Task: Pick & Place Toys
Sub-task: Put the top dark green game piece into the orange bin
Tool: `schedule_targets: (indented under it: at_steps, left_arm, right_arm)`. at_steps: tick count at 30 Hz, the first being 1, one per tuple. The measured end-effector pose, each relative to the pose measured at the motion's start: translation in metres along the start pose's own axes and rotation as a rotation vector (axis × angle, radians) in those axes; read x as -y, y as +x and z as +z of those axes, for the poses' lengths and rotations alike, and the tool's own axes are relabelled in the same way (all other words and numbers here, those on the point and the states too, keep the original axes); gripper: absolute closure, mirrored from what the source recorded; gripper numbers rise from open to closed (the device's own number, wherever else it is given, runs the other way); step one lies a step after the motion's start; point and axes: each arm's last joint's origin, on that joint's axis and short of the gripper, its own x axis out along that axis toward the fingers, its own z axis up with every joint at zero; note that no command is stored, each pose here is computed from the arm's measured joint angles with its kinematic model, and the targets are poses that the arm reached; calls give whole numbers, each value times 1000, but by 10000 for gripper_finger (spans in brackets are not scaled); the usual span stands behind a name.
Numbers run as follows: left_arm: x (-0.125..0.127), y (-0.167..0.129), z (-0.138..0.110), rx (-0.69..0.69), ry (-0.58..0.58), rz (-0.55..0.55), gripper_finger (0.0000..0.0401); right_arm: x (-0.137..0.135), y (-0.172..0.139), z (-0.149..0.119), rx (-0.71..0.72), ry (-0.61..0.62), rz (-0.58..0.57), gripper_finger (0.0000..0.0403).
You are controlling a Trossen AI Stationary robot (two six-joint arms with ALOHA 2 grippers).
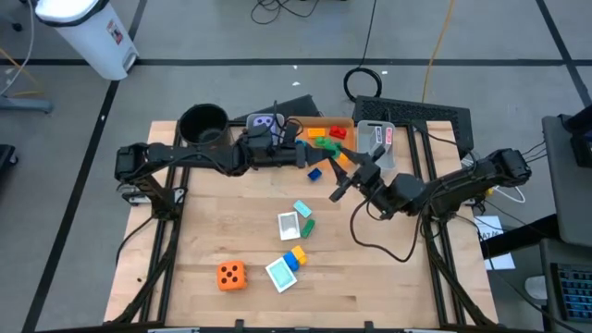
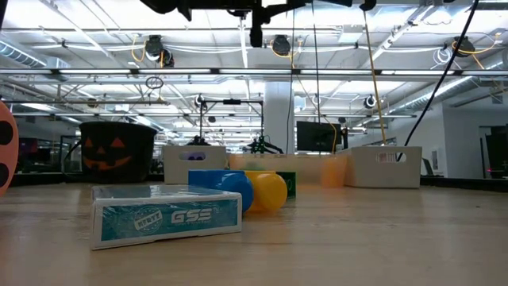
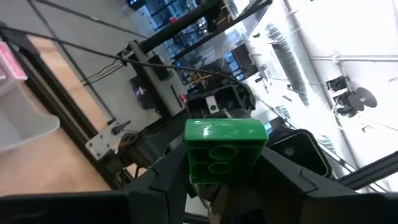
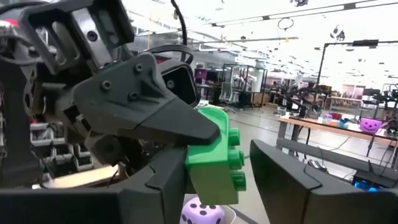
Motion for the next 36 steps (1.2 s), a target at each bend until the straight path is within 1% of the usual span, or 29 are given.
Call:
schedule_targets:
  at_steps: [3, 7, 10, 17, 19, 22, 28, 31, 36]
  left_arm:
    - [0, 0, 0, -3, -3, 4, 245]
    - [0, 0, -1, -3, -4, 4, 245]
    - [-1, 0, -1, -3, -4, 7, 245]
    - [-1, 0, -1, 4, -11, 12, 244]
    - [-1, 0, -1, 2, -10, 10, 244]
    - [-1, 0, 0, -2, -4, 6, 244]
    - [-4, -1, 5, -11, -4, 0, 242]
    - [-6, -1, 9, -37, 1, -16, 225]
    - [-8, -3, 14, -53, 13, -42, 167]
  right_arm:
    - [0, 0, 0, -1, -3, -4, 228]
    - [0, 0, 0, -1, -3, -5, 234]
    - [0, 0, 0, -8, -5, -17, 250]
    - [0, -1, -1, -13, -32, -19, 309]
    - [-1, -2, 0, -11, -52, -17, 317]
    - [-2, -4, 1, -8, -74, -11, 317]
    - [-2, -4, 2, 0, -80, -12, 313]
    - [-2, -4, 3, 2, -80, -12, 313]
    - [-1, -4, 4, 5, -80, -20, 313]
